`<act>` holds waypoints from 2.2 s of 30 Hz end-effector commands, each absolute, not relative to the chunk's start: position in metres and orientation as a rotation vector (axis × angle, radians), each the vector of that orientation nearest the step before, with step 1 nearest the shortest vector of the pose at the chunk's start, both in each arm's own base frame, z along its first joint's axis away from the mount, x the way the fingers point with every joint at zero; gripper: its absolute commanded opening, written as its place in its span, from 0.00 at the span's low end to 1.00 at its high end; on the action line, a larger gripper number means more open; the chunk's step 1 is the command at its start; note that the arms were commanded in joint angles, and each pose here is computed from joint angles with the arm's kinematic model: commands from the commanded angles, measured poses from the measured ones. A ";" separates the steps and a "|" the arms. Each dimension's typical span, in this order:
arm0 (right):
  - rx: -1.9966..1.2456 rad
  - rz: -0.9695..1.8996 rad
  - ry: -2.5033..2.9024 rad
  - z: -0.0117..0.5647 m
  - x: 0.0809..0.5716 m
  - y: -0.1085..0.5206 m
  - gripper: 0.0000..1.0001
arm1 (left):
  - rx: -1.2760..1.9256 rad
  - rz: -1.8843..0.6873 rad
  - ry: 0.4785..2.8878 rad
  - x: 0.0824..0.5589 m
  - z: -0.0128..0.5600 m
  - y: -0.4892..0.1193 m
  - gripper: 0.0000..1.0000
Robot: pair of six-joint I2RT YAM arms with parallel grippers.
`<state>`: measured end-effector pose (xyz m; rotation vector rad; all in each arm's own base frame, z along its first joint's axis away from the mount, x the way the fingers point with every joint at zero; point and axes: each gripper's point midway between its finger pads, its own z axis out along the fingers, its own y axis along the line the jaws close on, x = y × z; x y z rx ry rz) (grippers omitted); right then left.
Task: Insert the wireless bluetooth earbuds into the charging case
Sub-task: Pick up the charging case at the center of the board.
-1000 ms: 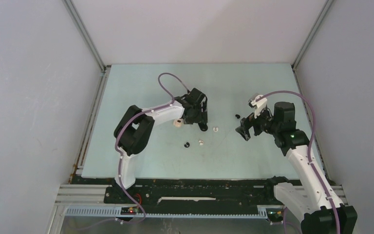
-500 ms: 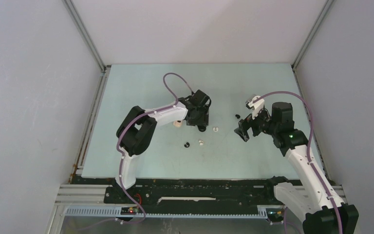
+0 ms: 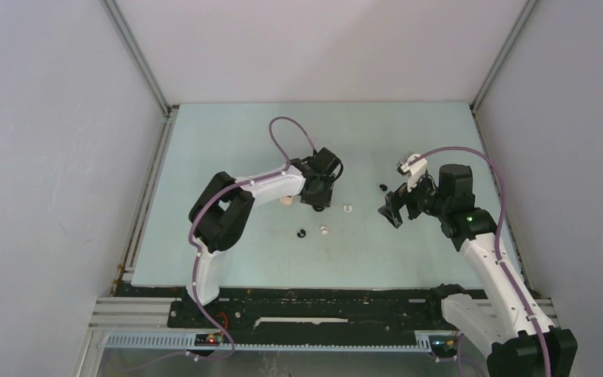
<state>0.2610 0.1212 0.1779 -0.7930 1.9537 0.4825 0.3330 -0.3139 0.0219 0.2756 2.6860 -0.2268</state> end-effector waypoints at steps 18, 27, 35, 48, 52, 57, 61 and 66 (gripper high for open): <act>-0.561 0.738 2.037 0.178 0.266 0.135 0.89 | 0.832 -0.312 2.290 0.274 0.147 -0.324 0.44; -0.558 1.053 2.087 0.176 0.254 0.166 0.67 | 1.072 -0.408 2.043 0.231 0.171 -0.323 0.41; -0.702 1.351 2.091 0.176 0.221 0.205 0.65 | 1.231 -0.418 1.888 0.206 0.169 -0.330 0.41; -0.808 1.527 2.139 0.164 0.200 0.234 0.67 | 1.310 -0.447 1.825 0.186 0.167 -0.346 0.41; -0.812 1.577 2.150 0.163 0.197 0.239 0.66 | 1.321 -0.469 1.816 0.182 0.168 -0.348 0.41; -0.813 1.655 2.136 0.166 0.196 0.244 0.61 | 1.338 -0.497 1.813 0.178 0.167 -0.351 0.41; -0.816 1.690 2.131 0.167 0.196 0.246 0.55 | 1.353 -0.514 1.817 0.175 0.164 -0.353 0.40; -0.819 1.696 2.137 0.165 0.195 0.248 0.53 | 1.355 -0.529 1.806 0.173 0.166 -0.354 0.40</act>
